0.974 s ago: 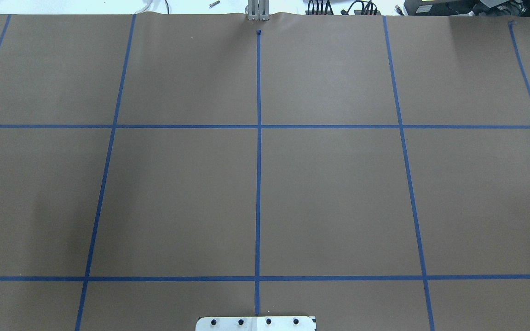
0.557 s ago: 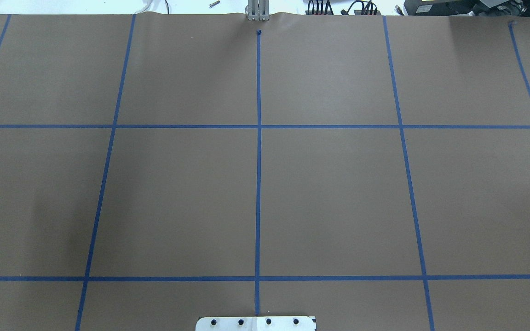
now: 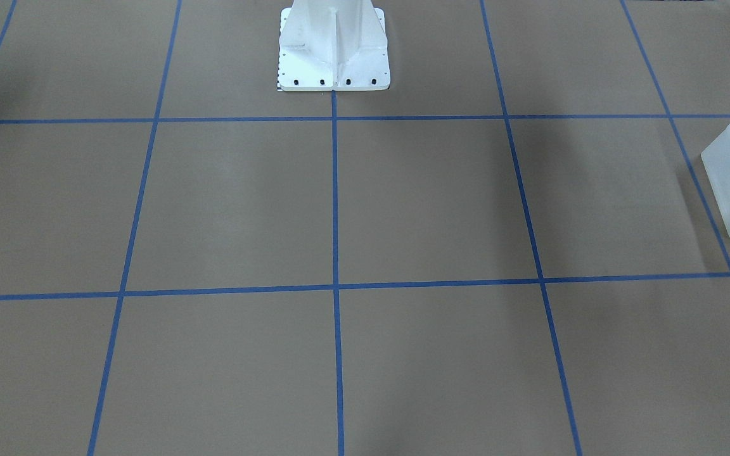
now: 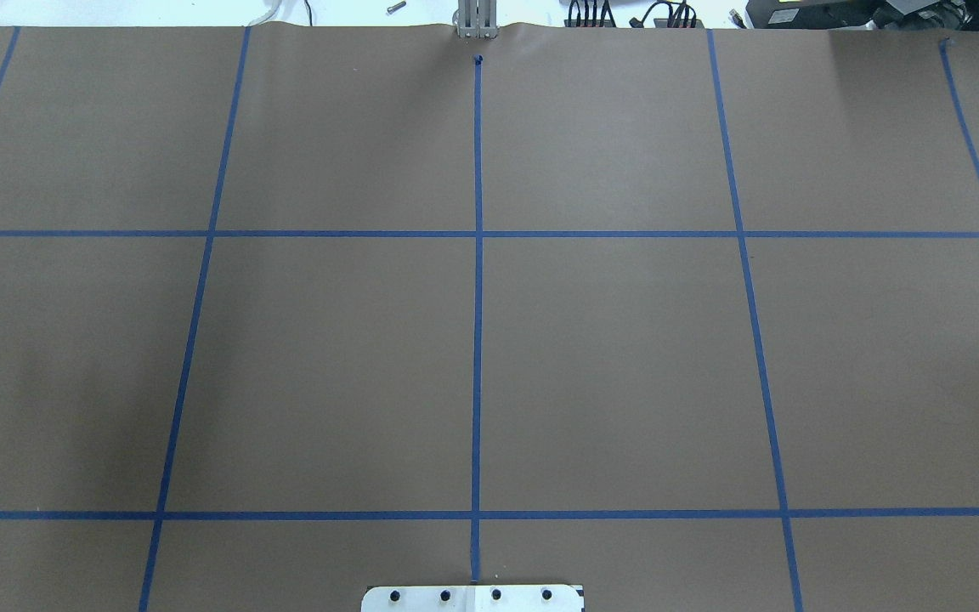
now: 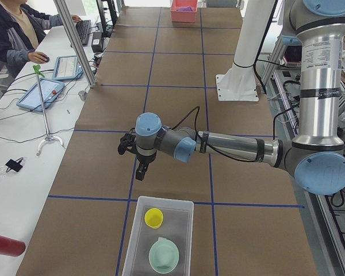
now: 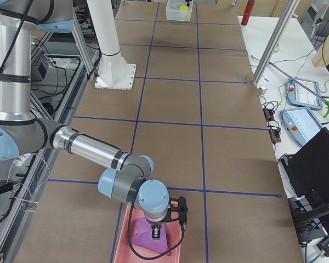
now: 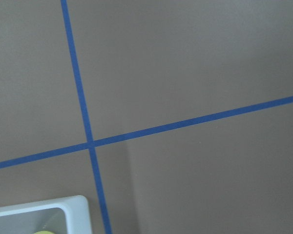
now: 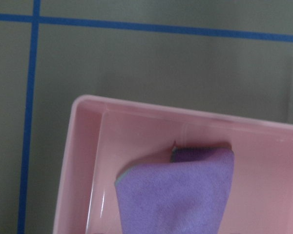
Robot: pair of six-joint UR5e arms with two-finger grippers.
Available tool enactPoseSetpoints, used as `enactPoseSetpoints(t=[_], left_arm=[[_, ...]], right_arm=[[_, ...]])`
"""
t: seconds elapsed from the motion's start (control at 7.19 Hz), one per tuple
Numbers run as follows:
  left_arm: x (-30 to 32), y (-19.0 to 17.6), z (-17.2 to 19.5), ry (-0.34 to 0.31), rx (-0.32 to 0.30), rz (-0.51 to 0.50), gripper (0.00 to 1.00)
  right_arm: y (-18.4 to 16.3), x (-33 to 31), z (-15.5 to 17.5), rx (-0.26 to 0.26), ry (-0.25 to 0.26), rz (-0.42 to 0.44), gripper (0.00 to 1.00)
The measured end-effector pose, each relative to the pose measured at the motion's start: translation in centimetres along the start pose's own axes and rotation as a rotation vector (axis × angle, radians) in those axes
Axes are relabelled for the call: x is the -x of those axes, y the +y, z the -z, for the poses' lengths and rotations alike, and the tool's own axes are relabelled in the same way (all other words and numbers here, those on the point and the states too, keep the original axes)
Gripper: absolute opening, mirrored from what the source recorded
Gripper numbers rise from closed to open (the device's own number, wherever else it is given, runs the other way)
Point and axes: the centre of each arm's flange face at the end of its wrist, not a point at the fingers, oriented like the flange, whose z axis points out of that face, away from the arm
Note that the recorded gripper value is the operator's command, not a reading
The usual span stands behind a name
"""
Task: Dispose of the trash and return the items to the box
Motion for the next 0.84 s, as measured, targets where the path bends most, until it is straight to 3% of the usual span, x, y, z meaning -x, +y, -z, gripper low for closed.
enactPoseSetpoints(t=[0.28,0.84], left_arm=[[2.8,1.1,-0.7,-0.001,0.015,0.024,0.98],[9.5,3.4,0.8,0.037,-0.008,0.151,0.98]], right_arm=[[-4.1,1.9,1.4,-0.021,0.002,0.042,1.00],[-10.1,8.5,-0.8,0.025,0.001,0.054,1.00]])
